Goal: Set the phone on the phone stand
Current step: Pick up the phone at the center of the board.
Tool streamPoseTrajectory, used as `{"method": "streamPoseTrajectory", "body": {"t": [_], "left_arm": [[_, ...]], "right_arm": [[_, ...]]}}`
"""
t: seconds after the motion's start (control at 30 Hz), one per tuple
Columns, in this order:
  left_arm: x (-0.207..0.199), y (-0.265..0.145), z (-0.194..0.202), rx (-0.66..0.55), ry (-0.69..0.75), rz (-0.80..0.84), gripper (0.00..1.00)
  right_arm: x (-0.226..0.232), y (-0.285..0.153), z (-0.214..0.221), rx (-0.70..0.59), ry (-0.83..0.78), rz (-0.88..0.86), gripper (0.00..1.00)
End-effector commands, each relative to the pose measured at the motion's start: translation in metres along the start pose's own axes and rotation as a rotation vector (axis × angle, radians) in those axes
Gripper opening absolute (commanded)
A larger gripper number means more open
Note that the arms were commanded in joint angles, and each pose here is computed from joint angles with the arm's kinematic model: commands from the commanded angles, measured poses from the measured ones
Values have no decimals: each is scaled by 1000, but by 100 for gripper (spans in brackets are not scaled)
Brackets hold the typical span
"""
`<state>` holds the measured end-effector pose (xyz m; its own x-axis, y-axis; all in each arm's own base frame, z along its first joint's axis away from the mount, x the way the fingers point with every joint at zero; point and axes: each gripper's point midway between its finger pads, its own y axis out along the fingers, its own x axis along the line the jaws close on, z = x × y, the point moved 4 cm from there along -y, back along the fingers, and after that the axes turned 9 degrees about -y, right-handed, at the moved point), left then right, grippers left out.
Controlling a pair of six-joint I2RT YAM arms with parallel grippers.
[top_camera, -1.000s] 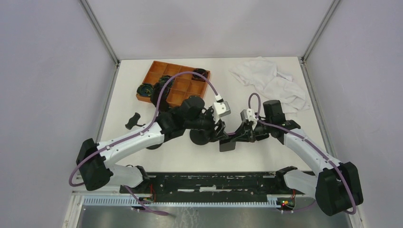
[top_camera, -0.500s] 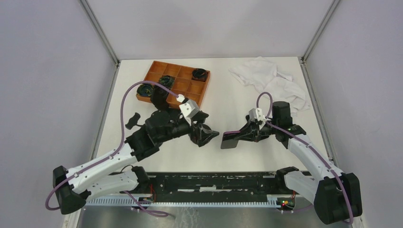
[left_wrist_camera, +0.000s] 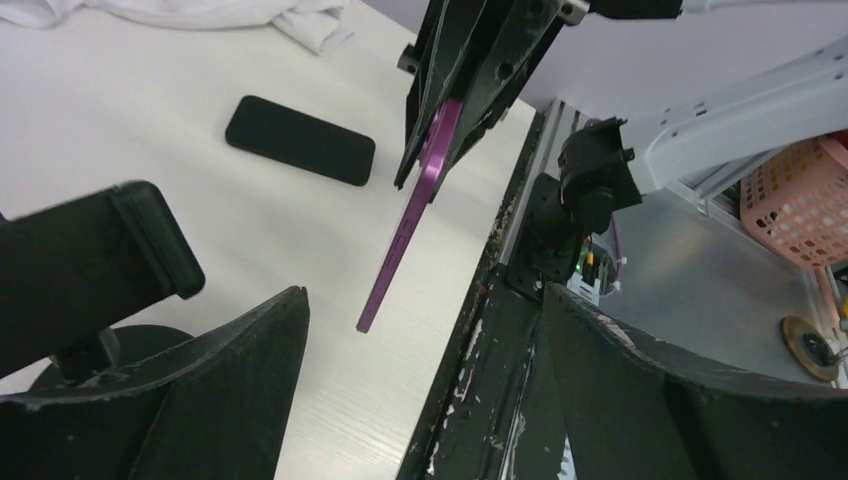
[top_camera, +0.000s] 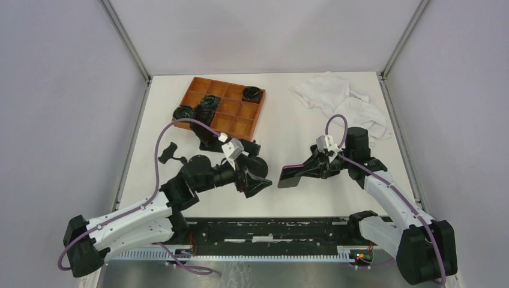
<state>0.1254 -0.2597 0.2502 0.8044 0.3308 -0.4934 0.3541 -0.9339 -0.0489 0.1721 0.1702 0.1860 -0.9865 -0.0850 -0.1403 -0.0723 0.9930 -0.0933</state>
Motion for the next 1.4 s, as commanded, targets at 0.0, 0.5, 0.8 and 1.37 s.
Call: {"method": "streamPoseTrajectory", "body": {"t": [0.0, 0.5, 0.8, 1.37], "left_arm": [[-5, 9, 6, -19, -28, 77, 88], [11, 23, 43, -1, 35, 27, 73], [0, 29, 34, -35, 58, 50, 68], [-24, 63, 19, 14, 93, 144, 18]], "right_arm": [[2, 1, -11, -50, -35, -43, 0], [-5, 4, -26, -33, -34, -73, 0], [-4, 8, -72, -75, -8, -166, 0], [-1, 18, -92, -61, -71, -220, 0]]}}
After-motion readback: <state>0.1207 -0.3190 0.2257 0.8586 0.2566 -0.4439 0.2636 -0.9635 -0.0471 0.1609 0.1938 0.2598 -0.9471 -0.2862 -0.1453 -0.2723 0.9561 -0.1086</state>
